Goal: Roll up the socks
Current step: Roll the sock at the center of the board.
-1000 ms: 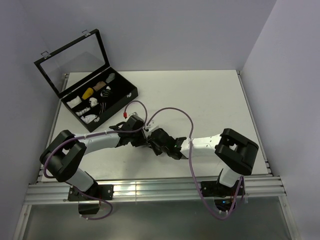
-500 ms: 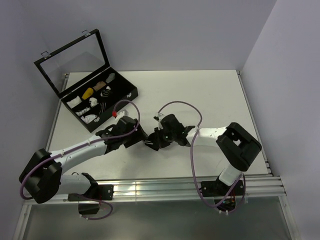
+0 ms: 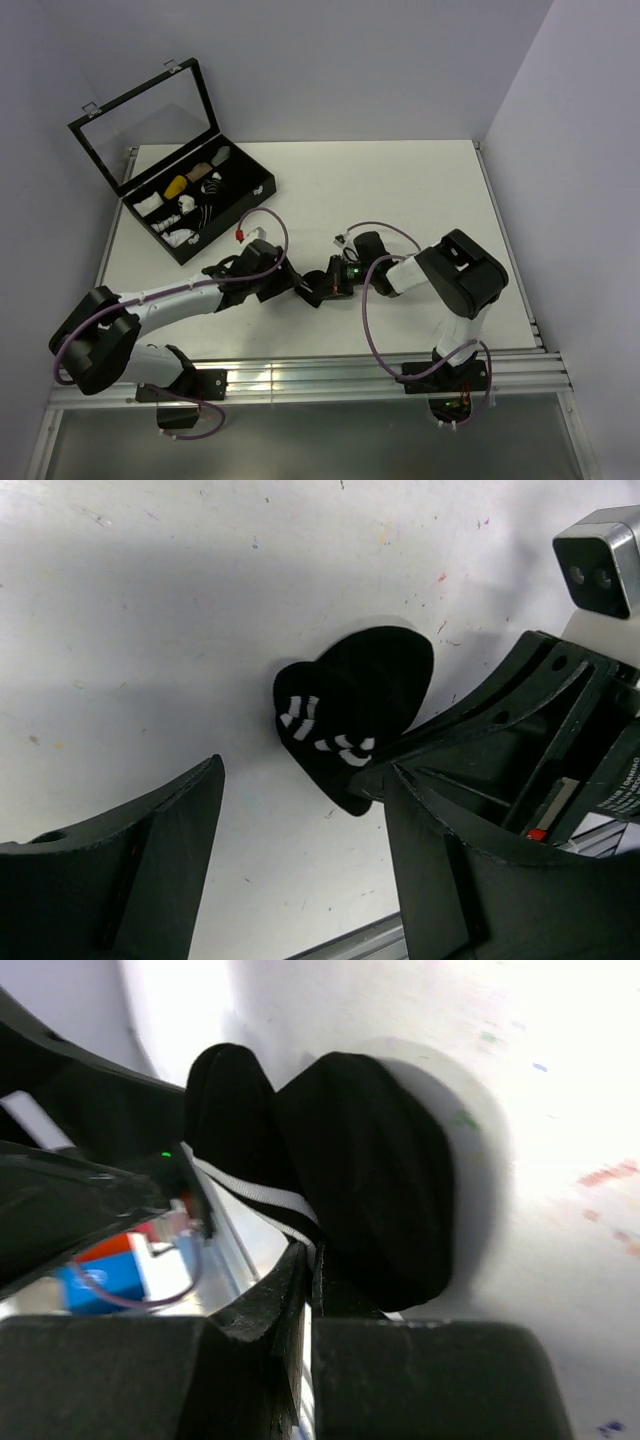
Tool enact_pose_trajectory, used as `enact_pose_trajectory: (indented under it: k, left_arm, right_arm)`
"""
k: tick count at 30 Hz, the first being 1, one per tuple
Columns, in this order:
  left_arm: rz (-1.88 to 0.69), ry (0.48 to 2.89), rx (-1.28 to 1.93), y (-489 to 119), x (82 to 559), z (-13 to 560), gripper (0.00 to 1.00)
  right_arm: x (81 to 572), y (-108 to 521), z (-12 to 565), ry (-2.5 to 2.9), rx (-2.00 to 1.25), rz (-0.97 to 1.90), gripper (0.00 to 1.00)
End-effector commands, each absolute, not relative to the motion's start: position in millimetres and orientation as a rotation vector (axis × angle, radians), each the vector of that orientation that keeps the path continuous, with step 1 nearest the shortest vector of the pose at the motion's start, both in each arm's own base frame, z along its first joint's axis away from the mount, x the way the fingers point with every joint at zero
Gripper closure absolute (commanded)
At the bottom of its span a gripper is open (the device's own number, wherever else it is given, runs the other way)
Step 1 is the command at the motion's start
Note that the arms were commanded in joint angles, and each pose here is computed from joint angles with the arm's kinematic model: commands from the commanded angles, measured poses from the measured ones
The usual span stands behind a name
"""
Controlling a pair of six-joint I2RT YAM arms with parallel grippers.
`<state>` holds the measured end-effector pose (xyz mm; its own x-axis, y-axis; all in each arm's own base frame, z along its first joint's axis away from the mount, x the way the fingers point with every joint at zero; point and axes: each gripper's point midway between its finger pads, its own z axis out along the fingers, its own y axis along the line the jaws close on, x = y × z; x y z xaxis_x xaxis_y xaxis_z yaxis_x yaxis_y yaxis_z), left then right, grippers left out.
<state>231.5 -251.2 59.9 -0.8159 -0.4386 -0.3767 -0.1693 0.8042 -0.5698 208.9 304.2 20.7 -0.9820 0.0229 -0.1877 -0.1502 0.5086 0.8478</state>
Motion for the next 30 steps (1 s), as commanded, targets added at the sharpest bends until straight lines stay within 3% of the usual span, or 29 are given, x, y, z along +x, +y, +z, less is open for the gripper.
enact_pose_trajectory:
  k: [1, 17, 20, 24, 30]
  left_arm:
    - [-0.788, 2.462, -0.429, -267, 237, 65, 0.31]
    - [-0.709, 2.546, -0.368, -279, 242, 30, 0.4]
    - [-0.691, 2.569, -0.361, -280, 242, 22, 0.46]
    - [-0.677, 2.597, -0.351, -283, 241, 15, 0.62]
    - [-0.657, 2.608, -0.337, -283, 242, 13, 0.8]
  right_arm:
    - [202, 295, 11, 2.607, 0.033, 1.555, 1.0]
    - [203, 283, -5, 2.649, 0.121, 1.533, 1.0]
    - [204, 282, -6, 2.654, 0.11, 1.516, 1.0]
    - [211, 279, -2, 2.637, 0.064, 1.445, 0.98]
    - [228, 272, 24, 2.537, -0.074, 1.287, 0.76]
